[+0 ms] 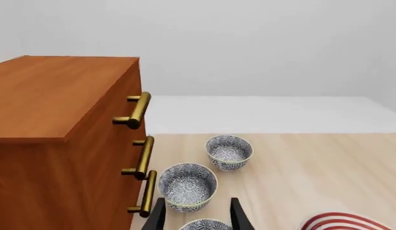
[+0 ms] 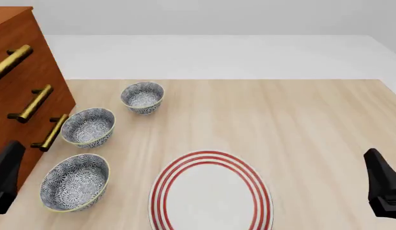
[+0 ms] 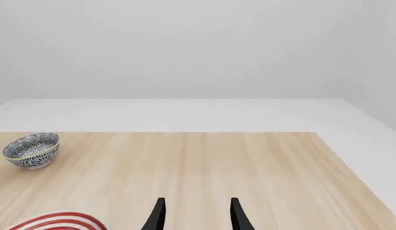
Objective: Pick up the bowl and put it in the middle on the plate.
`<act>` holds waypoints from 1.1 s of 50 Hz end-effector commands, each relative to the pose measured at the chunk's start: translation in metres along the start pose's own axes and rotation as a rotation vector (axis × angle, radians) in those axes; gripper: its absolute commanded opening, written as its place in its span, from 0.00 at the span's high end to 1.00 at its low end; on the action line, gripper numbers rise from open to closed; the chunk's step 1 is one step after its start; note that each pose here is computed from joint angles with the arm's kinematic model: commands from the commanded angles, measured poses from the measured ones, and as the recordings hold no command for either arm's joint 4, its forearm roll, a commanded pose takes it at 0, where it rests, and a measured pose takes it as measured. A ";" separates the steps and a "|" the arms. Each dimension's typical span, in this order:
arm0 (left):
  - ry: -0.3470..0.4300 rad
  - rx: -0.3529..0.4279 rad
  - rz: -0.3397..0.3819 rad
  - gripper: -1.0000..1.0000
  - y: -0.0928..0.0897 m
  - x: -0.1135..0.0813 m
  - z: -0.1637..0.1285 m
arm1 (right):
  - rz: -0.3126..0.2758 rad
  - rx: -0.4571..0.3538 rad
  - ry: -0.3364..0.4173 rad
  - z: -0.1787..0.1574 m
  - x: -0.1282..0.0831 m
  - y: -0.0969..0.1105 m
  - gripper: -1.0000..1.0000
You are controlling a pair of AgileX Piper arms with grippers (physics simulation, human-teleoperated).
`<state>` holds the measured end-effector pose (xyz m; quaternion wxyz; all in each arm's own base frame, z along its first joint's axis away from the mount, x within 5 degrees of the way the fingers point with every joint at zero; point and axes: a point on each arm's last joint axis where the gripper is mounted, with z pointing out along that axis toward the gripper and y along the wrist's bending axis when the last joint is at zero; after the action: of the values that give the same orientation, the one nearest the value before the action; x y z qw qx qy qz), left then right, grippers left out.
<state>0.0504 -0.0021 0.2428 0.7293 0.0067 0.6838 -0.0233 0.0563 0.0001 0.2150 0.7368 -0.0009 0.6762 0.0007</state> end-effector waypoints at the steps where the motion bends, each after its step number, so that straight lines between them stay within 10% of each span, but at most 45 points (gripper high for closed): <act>1: 0.015 0.032 -0.017 0.00 -0.002 -0.030 -0.012 | 0.003 0.000 0.003 0.000 0.000 0.000 0.00; 30: 0.286 0.258 0.025 0.00 -0.028 -0.055 0.053 | -0.001 0.000 -0.001 0.000 -0.001 0.000 0.00; 55: 0.465 0.221 0.040 0.00 -0.036 -0.047 0.103 | 0.004 0.000 0.004 0.000 0.000 0.000 0.00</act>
<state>0.1279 -0.0377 0.3043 0.5808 0.1086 0.8018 -0.0892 0.0563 0.0001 0.2154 0.7365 -0.0006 0.6765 0.0012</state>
